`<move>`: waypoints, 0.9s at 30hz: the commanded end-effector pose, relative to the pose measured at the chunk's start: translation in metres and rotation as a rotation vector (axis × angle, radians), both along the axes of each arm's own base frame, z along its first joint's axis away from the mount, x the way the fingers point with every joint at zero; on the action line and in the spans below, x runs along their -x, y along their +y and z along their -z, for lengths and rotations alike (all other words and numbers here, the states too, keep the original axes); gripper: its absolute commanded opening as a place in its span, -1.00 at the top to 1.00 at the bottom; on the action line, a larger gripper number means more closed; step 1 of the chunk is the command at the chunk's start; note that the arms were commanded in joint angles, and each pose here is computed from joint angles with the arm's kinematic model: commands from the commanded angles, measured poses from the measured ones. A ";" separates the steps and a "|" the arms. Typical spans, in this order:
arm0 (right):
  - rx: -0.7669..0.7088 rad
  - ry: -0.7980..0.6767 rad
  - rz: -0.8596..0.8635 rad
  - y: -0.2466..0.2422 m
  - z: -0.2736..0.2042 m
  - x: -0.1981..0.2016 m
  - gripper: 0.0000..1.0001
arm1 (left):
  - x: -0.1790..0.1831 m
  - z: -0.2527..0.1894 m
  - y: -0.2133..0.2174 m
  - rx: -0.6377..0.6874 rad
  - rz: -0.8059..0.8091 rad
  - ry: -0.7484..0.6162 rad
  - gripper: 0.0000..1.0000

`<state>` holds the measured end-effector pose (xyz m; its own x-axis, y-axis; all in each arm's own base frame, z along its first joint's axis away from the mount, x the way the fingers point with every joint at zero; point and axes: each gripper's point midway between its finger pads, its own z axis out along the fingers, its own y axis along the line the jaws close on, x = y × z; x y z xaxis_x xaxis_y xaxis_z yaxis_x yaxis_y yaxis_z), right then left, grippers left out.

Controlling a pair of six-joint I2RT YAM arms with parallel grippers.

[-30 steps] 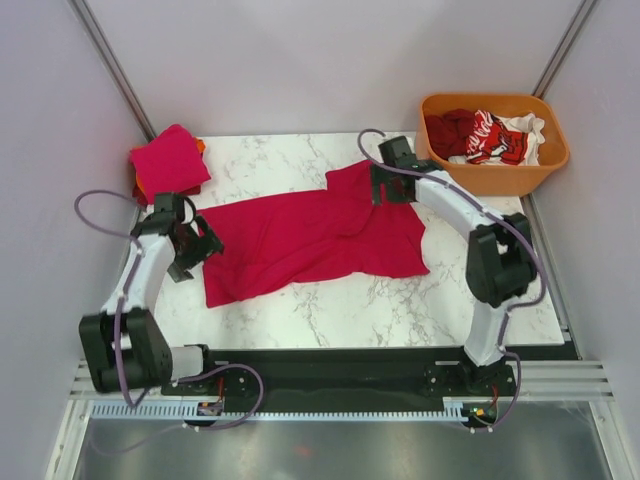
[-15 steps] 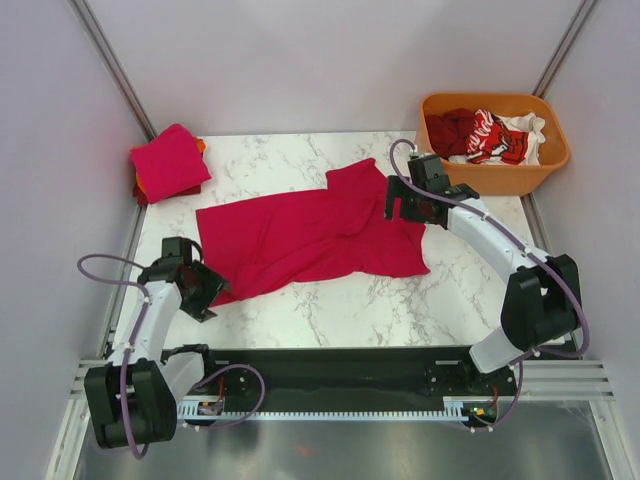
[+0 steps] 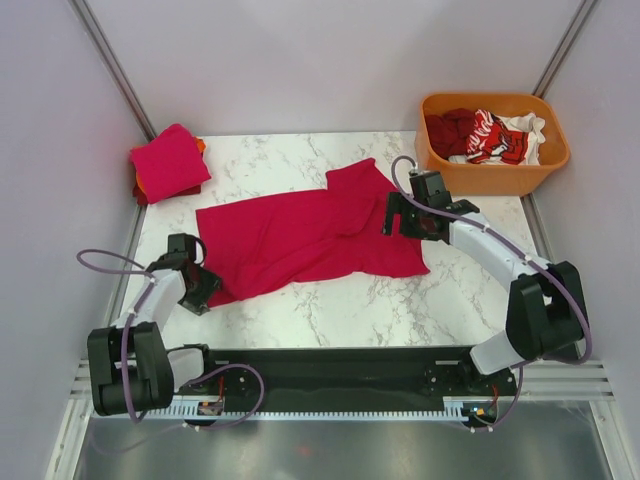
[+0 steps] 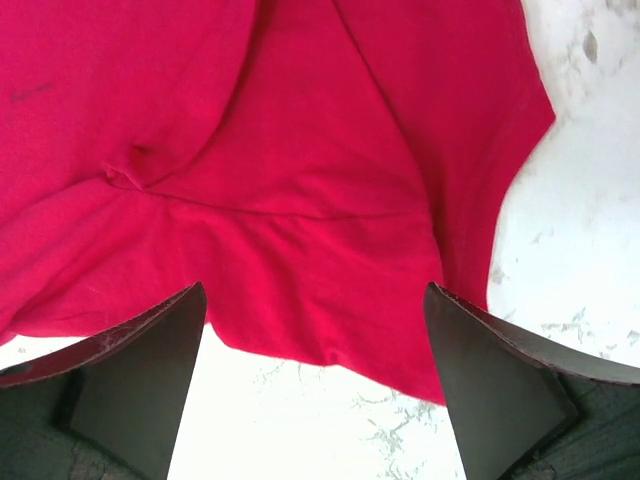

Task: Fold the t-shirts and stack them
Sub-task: Fold the tshirt

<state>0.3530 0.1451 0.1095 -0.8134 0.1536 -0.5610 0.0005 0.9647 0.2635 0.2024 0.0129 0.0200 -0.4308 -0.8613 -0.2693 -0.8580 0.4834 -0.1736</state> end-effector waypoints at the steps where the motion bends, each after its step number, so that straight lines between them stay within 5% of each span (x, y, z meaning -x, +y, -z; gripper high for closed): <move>1: -0.029 -0.067 0.050 -0.007 -0.017 0.003 -0.96 | -0.018 0.017 0.006 -0.025 -0.019 -0.051 -0.24; 6: -0.067 -0.052 0.226 -0.058 -0.013 0.010 -0.96 | -0.026 0.023 0.002 -0.004 0.009 -0.070 0.95; 14: -0.151 0.139 0.344 -0.078 0.049 0.044 -0.92 | -0.029 0.010 0.014 -0.046 0.019 -0.115 0.95; 27: -0.201 0.199 0.385 -0.073 0.097 0.052 0.03 | -0.028 0.013 0.012 -0.027 0.047 -0.099 0.95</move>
